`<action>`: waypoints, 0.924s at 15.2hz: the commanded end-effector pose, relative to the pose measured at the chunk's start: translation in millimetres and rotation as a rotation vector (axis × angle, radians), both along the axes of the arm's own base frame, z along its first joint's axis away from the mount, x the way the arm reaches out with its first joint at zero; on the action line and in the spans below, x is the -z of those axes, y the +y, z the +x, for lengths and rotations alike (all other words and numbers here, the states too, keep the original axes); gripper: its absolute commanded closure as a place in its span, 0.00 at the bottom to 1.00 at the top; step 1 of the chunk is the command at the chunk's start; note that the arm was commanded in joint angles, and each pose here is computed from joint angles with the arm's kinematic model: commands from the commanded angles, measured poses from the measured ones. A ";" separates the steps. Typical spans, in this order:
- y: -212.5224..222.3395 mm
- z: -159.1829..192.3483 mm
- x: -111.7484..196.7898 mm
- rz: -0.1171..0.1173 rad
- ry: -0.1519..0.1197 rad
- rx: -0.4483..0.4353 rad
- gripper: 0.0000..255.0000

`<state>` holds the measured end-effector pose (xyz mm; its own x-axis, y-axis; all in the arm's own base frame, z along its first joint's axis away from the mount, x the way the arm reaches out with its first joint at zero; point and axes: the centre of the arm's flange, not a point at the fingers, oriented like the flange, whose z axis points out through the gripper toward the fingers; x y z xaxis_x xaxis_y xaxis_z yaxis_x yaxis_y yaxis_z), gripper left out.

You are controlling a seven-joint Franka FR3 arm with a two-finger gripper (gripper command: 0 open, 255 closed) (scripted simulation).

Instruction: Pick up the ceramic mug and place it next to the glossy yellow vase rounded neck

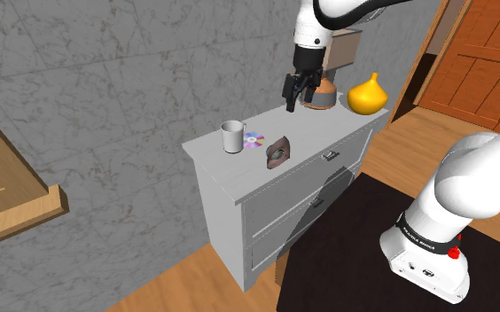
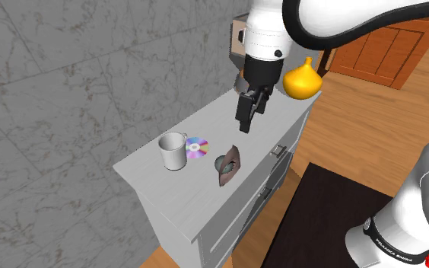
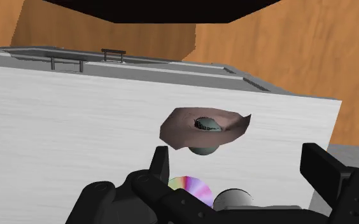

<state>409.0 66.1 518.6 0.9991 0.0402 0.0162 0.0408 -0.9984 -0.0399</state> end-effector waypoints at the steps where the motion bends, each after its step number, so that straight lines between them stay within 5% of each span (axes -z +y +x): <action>1: 14.4 20.5 11.1 -0.010 0.002 0.007 0.00; 14: 90.9 161.5 87.4 -0.075 0.018 0.049 0.00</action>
